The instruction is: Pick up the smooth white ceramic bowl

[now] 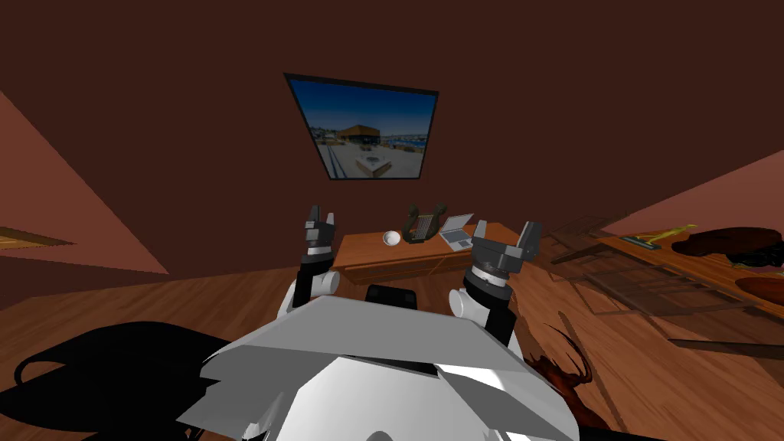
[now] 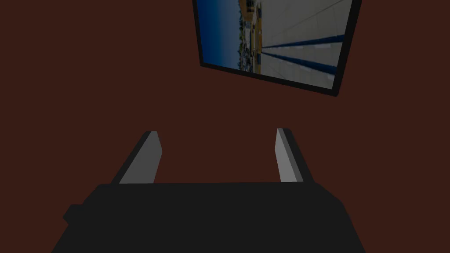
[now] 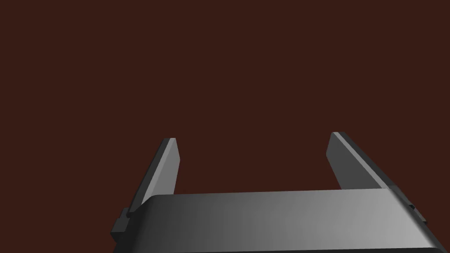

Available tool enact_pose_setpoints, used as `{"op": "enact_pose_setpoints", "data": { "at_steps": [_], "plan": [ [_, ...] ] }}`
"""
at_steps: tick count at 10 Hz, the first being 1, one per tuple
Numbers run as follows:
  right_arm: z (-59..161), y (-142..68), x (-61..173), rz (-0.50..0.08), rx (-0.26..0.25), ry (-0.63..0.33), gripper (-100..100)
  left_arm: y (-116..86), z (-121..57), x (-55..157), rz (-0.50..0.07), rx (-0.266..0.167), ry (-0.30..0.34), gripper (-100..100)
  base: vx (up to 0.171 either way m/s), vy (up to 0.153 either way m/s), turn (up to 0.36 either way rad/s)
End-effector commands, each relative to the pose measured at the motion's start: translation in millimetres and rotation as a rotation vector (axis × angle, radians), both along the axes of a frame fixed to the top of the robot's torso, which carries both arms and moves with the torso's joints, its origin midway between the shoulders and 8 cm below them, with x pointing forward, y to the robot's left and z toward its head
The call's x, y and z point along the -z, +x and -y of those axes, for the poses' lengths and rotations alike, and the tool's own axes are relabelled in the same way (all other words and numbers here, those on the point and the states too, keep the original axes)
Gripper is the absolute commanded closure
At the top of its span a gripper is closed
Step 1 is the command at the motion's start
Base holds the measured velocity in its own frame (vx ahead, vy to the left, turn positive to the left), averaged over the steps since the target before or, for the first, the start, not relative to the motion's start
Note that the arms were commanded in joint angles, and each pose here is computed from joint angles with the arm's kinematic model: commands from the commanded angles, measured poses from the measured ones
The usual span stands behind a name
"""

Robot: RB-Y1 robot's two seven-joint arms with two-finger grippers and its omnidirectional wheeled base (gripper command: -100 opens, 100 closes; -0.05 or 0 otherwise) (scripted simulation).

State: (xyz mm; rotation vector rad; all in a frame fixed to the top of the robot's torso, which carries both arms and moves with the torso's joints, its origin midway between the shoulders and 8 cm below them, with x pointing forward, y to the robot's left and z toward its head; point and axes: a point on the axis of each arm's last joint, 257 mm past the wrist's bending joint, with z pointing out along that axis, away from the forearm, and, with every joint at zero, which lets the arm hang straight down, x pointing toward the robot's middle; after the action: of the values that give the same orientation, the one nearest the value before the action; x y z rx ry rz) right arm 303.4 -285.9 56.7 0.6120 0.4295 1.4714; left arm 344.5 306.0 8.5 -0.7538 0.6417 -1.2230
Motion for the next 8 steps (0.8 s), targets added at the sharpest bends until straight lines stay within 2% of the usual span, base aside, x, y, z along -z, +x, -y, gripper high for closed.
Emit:
{"op": "enact_pose_setpoints", "data": {
  "at_steps": [1,4,8],
  "plan": [
    [0.0,0.0,0.0,0.0,0.0,0.0,0,8.6,4.9,9.9,-0.033,0.028,0.022,-100,-0.031,-0.019,-0.091],
    [0.0,0.0,0.0,0.0,0.0,0.0,0,27.5,11.5,35.0,-0.106,0.075,0.048,-100,-0.064,-0.048,-0.103],
    [-0.1,0.0,0.0,0.0,0.0,0.0,0,60.1,16.9,83.5,-0.242,0.132,0.074,-100,-0.079,-0.071,-0.148]
  ]
}}
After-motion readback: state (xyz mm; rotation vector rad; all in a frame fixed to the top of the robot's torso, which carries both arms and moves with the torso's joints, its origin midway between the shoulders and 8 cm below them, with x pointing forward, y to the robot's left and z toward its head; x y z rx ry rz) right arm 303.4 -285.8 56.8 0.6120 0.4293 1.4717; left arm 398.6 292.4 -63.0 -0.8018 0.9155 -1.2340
